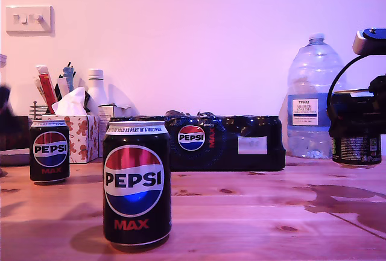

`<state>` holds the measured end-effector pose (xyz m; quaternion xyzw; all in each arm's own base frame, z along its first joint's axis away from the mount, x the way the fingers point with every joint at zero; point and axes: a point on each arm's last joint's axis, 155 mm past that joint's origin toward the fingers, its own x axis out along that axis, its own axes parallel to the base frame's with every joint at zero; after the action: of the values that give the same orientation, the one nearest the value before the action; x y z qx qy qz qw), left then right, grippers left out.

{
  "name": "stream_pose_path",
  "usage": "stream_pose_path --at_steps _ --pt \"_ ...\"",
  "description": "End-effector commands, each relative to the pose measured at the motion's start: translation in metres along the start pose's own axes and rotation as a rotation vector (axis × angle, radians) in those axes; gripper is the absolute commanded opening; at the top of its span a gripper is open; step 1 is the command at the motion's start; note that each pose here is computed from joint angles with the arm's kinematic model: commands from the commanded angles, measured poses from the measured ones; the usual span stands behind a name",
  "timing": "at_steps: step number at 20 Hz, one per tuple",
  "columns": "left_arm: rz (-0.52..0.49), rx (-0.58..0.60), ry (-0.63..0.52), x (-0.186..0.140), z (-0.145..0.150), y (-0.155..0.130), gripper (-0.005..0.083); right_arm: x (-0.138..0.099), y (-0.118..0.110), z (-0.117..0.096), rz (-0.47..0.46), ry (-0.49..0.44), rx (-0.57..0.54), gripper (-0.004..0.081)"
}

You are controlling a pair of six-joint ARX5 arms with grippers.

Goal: Stack up the Pepsi cans on top of each other

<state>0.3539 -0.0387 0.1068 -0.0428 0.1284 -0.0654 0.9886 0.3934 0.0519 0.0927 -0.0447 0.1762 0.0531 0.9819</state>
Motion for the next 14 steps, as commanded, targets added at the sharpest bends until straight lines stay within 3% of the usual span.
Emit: stream_pose_path --at_steps 1,7,14 --pt "-0.021 0.034 -0.063 0.007 0.016 -0.004 0.0791 -0.003 0.001 0.027 0.001 -0.084 0.001 0.0367" --pt "-0.074 0.083 -0.079 0.039 0.022 -0.012 0.0791 -0.003 0.001 0.028 0.002 -0.085 0.001 0.0367" --pt "-0.064 0.091 -0.057 0.083 0.021 0.006 0.0791 -0.003 0.000 0.030 0.001 -0.092 -0.001 0.0367"
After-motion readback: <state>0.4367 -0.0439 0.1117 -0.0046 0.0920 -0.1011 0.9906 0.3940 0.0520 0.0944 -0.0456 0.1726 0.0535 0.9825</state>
